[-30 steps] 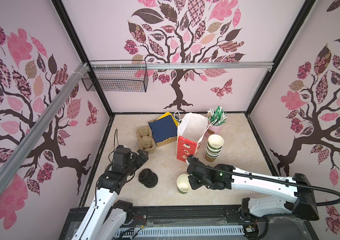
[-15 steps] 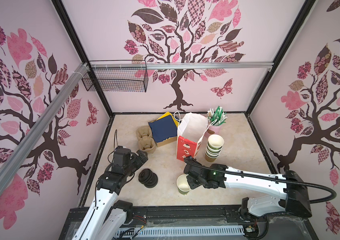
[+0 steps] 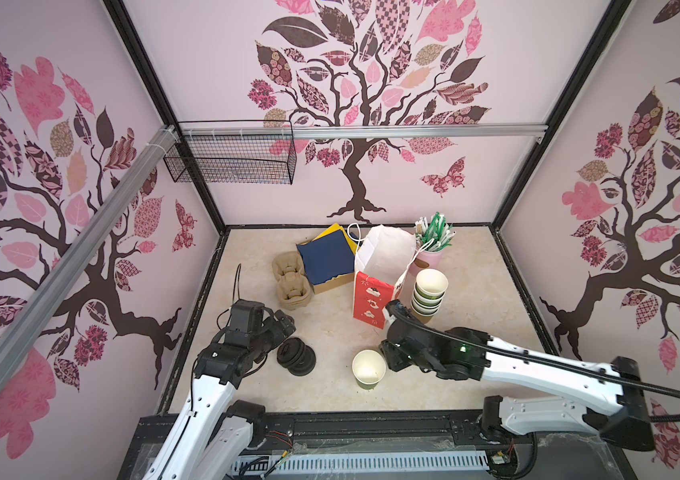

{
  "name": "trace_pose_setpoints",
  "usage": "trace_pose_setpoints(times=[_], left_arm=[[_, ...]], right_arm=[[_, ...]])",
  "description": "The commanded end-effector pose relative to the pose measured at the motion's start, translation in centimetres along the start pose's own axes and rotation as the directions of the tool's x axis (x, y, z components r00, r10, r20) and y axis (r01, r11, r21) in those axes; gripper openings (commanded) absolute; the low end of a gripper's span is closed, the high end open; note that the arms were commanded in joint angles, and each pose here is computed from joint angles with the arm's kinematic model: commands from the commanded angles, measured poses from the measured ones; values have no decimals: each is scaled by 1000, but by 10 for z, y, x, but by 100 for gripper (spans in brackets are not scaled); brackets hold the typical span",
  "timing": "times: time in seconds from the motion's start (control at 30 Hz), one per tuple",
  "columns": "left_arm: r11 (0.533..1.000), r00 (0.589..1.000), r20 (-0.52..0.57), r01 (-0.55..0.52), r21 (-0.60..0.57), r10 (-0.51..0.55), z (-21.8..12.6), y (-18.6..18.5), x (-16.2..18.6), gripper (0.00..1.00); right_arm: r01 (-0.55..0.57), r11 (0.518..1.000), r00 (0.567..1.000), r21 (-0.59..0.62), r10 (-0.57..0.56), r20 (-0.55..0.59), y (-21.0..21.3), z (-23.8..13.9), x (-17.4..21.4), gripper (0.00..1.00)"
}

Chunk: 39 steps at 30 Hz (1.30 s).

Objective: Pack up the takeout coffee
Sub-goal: 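Lower the left gripper onto the black lids while the right returns to the cups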

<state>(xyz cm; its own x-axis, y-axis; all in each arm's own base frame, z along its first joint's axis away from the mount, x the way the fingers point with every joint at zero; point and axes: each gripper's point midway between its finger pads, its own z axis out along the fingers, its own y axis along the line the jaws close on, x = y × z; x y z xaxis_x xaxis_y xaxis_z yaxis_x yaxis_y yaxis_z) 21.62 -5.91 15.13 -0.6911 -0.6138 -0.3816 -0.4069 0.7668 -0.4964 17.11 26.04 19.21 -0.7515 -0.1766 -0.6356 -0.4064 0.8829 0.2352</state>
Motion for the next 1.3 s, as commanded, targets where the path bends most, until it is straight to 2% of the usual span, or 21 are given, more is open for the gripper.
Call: trace_pose_setpoints(times=[0.0, 0.13, 0.37, 0.57, 0.8, 1.27], left_arm=[[997, 999, -41, -13, -73, 10, -5, 13, 6, 94], [991, 996, -85, -25, -133, 14, 2, 22, 6, 95], [989, 962, -271, -29, -142, -10, 27, 23, 22, 95], [989, 959, -283, -62, -135, 22, 39, 20, 17, 94], [985, 937, -346, -105, -135, 53, 50, 19, 21, 92], [979, 923, -380, -126, -163, 56, 65, 28, 26, 83]], right_arm=[[-80, 996, 983, 35, 73, 169, -27, -30, -21, 53], [-103, 991, 972, 81, 83, 218, -46, -41, -21, 57], [-69, 994, 982, 83, 53, 182, -39, -37, -20, 62], [-67, 995, 983, 73, 54, 176, -36, -33, -19, 63], [-70, 995, 983, 76, 56, 173, -39, -33, -16, 65], [-72, 994, 983, 82, 57, 173, -39, -30, -16, 67]])
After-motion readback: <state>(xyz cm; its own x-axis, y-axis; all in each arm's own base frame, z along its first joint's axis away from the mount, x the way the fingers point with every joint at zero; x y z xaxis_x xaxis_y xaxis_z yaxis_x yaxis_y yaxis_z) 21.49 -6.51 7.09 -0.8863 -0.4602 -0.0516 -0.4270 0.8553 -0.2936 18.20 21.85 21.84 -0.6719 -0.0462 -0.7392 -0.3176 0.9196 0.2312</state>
